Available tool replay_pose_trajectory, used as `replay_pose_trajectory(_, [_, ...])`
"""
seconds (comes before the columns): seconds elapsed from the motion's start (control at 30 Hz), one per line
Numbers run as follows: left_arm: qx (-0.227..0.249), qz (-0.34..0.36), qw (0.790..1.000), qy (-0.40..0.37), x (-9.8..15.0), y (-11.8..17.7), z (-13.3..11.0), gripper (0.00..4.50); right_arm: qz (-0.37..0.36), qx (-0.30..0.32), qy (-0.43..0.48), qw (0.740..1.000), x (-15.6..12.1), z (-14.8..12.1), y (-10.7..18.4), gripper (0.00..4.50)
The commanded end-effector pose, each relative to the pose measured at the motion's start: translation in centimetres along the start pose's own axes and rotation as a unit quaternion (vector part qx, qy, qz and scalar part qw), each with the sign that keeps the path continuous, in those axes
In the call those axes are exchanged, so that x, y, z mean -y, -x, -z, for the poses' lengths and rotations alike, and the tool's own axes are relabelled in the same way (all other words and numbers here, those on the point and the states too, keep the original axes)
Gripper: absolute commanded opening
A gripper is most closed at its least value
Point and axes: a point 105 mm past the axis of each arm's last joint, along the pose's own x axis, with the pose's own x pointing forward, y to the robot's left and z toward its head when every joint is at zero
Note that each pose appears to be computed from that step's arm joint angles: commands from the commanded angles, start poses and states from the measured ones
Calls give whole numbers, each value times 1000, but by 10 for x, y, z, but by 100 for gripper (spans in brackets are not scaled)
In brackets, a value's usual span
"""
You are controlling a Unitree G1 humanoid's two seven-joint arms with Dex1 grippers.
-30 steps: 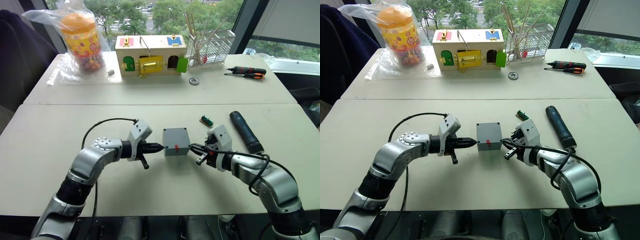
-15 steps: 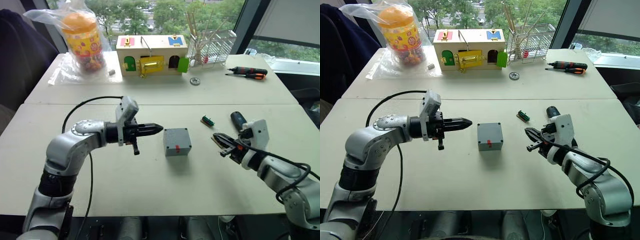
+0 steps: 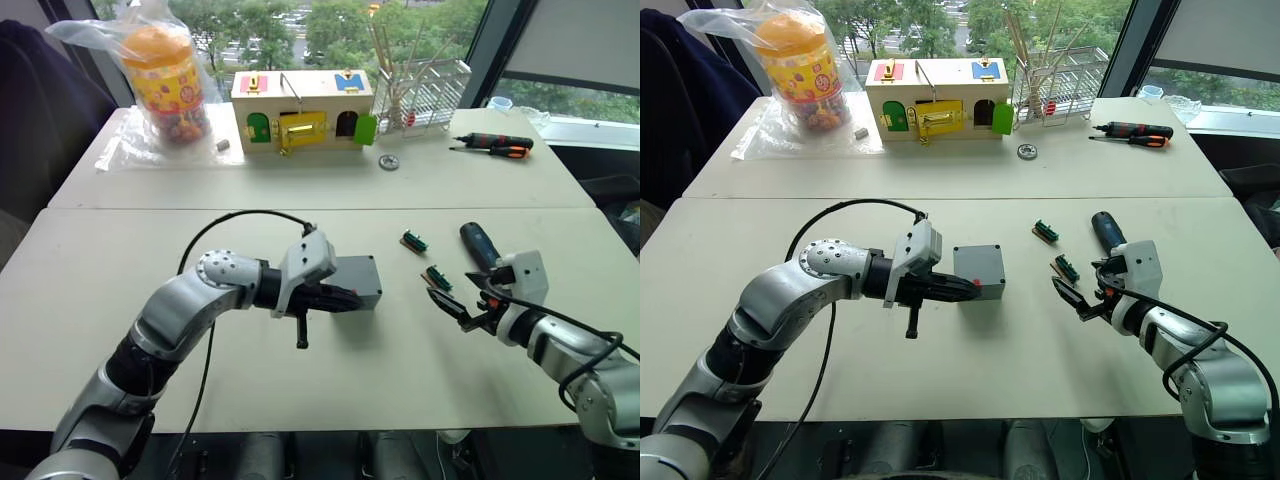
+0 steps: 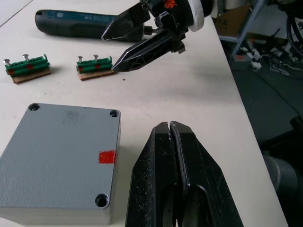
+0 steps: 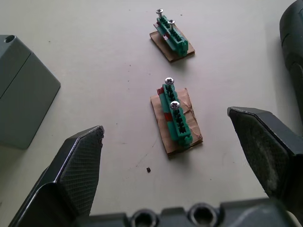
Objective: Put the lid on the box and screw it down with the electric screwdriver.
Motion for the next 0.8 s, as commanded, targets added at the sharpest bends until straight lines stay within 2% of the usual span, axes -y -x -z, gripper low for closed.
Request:
replay_pose_trajectory(0.03, [8, -5, 1000, -16, 2, 2, -5, 0, -2, 23, 12, 1000, 0, -9, -3, 387])
replay_pose_trajectory(0.07, [7, -8, 1000, -15, 1, 3, -4, 0, -2, 24, 12, 1000, 1, -9, -4, 361])
replay_pose_trajectory(0.13, [6, -12, 1000, -15, 0, 3, -2, 0, 1, 25, 15, 1000, 3, -8, -6, 279])
replay_pose_trajectory(0.33, [9, -10, 1000, -13, 2, 3, -2, 0, 1, 27, 18, 999, 6, -9, -12, 279])
replay_pose_trajectory(0.43, [9, -11, 1000, -12, 2, 3, -2, 0, 0, 27, 19, 999, 6, -8, -14, 196])
replay_pose_trajectory(0.5, [9, -11, 1000, -11, 2, 3, -1, 0, 0, 27, 20, 999, 6, -8, -16, 102])
replay_pose_trajectory(0.8, [9, -15, 1000, -10, 1, 2, -1, 0, 2, 28, 18, 999, 7, -7, -19, 102])
